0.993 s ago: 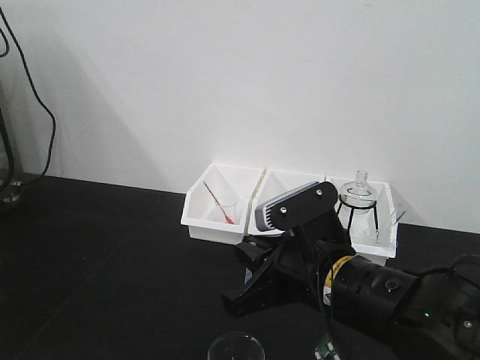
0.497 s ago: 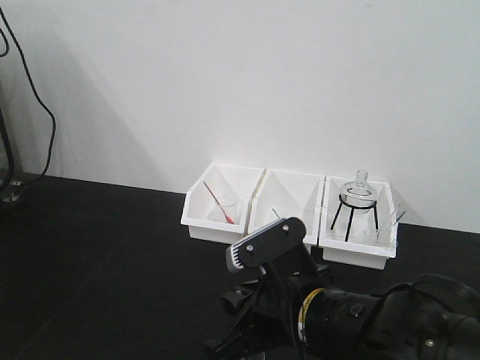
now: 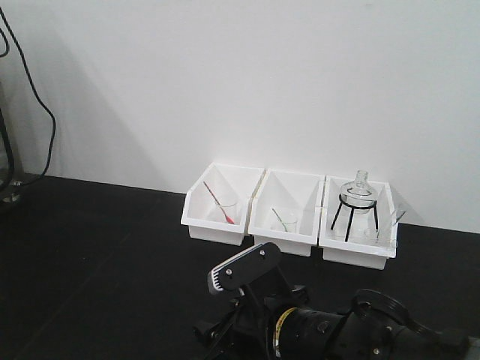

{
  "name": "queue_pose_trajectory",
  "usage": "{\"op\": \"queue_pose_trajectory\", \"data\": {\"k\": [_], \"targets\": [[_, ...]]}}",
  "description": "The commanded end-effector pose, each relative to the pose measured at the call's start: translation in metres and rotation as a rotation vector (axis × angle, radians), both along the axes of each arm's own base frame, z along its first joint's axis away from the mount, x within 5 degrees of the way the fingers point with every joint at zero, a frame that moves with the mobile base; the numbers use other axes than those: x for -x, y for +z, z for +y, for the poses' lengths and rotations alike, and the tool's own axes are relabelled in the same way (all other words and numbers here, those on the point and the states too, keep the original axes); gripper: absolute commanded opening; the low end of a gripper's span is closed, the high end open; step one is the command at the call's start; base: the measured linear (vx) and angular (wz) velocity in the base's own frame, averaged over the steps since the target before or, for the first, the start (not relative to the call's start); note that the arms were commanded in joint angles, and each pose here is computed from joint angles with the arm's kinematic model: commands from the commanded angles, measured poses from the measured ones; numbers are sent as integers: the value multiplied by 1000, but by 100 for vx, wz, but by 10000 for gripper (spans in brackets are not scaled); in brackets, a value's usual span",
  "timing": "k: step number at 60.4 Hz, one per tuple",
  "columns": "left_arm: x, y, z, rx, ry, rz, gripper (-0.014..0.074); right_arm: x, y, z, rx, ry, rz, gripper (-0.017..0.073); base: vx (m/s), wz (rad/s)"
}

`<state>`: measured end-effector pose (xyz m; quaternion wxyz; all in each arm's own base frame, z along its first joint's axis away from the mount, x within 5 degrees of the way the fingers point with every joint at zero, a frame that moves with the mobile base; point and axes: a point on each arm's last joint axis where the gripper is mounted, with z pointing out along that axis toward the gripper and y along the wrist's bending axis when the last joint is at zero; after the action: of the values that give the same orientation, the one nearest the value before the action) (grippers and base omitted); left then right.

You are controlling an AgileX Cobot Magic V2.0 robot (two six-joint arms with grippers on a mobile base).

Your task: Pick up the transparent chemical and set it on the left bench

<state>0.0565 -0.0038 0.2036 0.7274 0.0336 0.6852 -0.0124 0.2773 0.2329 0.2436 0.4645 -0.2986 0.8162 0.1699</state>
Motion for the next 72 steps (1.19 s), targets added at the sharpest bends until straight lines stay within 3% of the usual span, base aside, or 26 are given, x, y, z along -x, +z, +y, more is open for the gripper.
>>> {"op": "queue_pose_trajectory", "data": {"k": [1,11,18,25,42,52,62,68,72], "targets": [[1,3,0,14,-1,-81,-3,6,47,-6,-102,6,-120,496,0,0],[1,3,0,14,-1,-81,-3,33,82,-35,-51,-45,-95,484,0,0],[1,3,0,14,-1,-81,-3,54,99,-52,-82,-49,-132,479,0,0],[1,3,0,14,-1,-81,-3,67,101,-64,-69,-62,-119,478,0,0],[1,3,0,14,-1,-81,-3,72,101,-71,-25,-65,-122,478,0,0],[1,3,0,14,-1,-81,-3,71,102,-70,-36,-63,-132,458,0,0],[1,3,0,14,-1,-81,-3,93,105,-96,-11,-55,-208,353,0,0],[1,3,0,14,-1,-81,-3,109,91,-131,-74,-144,-246,238,0,0],[1,3,0,14,-1,-81,-3,123,75,-160,-123,-249,-286,155,0,0]]}}
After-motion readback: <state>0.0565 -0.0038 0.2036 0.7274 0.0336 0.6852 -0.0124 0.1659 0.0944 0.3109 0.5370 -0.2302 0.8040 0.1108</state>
